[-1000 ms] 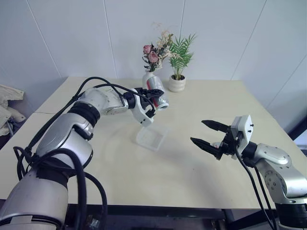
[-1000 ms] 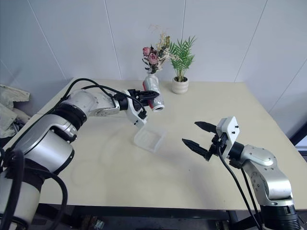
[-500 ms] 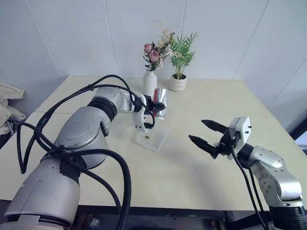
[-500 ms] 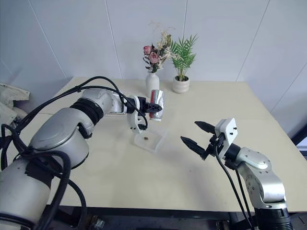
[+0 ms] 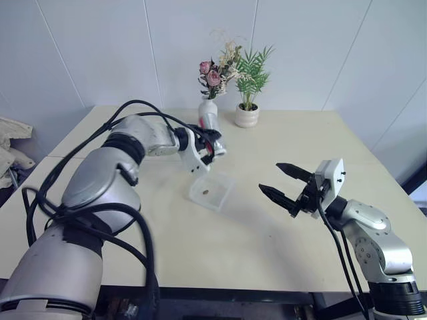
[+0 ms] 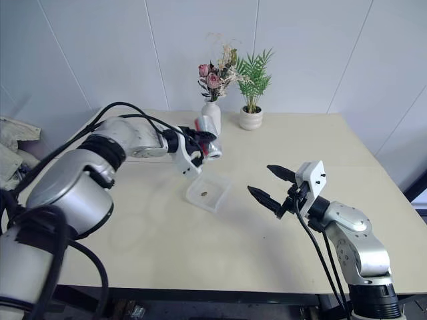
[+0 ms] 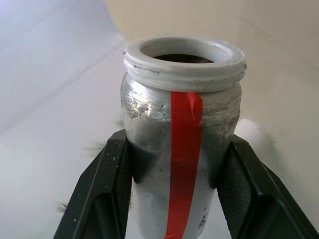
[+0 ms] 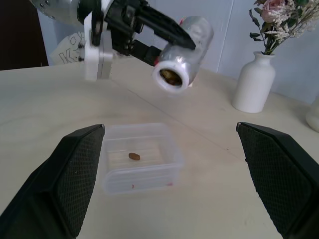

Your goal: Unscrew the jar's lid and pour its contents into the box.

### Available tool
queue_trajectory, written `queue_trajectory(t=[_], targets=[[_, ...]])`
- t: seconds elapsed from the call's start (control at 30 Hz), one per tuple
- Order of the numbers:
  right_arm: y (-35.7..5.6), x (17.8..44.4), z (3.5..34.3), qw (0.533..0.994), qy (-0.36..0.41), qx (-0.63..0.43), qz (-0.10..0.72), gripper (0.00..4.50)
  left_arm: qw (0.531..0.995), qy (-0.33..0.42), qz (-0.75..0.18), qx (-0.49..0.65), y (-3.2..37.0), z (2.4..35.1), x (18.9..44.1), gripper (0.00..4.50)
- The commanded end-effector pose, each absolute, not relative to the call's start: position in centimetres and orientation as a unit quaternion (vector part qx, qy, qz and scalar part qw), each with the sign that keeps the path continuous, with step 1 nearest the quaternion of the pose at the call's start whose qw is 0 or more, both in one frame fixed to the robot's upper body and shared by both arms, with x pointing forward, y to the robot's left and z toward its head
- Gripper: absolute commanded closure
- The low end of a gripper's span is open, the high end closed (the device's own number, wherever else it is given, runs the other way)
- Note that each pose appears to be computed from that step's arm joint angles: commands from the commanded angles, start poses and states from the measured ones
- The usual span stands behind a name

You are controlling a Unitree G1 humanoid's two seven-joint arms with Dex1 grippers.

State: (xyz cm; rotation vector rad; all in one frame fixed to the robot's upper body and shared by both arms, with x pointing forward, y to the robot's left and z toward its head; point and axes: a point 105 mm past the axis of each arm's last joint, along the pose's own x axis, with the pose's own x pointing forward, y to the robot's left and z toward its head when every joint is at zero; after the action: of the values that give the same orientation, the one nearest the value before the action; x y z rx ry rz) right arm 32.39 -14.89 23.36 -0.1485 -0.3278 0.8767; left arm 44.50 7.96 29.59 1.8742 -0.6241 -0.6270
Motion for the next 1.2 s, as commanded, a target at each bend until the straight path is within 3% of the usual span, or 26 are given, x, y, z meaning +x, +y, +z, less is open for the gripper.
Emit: queue_trajectory(t=[0.03, 0.17, 0.2, 0.27, 0.4, 0.5, 0.83, 1.2], targets=[[-15.0, 32.1, 24.5, 0.883, -0.177, -0.086, 0.427, 0.03, 0.668, -0.224, -0.327, 0.630, 9.3, 30.4, 43.8, 2.52], [-14.7, 32.2, 24.6, 0.879, -0.176, -0.086, 0.434, 0.03, 0.856, -0.191, -0.334, 0.345, 13.4, 31.6, 44.5, 2.52], [-14.7, 32.2, 24.6, 0.878, -0.177, -0.086, 0.436, 0.03, 0.879, -0.188, -0.341, 0.277, 14.1, 31.6, 44.6, 2.52], [-14.4, 32.0, 24.8, 0.874, -0.180, -0.089, 0.442, 0.03, 0.917, -0.192, -0.312, 0.156, 16.7, 31.4, 44.8, 2.52], [-13.7, 31.6, 25.3, 0.863, -0.186, -0.100, 0.459, 0.03, 0.952, -0.203, -0.227, 0.024, 21.6, 30.4, 44.7, 2.52], [-12.7, 31.3, 25.9, 0.850, -0.191, -0.109, 0.479, 0.03, 0.962, -0.203, -0.156, -0.091, 25.9, 27.8, 44.2, 2.52], [-11.5, 31.4, 26.0, 0.840, -0.189, -0.106, 0.497, 0.03, 0.986, -0.155, 0.007, -0.054, 33.1, 21.7, 42.2, 2.52], [-10.2, 31.1, 26.0, 0.832, -0.190, -0.093, 0.513, 0.03, 0.995, -0.077, 0.065, -0.011, 34.3, 17.3, 41.9, 2.52]])
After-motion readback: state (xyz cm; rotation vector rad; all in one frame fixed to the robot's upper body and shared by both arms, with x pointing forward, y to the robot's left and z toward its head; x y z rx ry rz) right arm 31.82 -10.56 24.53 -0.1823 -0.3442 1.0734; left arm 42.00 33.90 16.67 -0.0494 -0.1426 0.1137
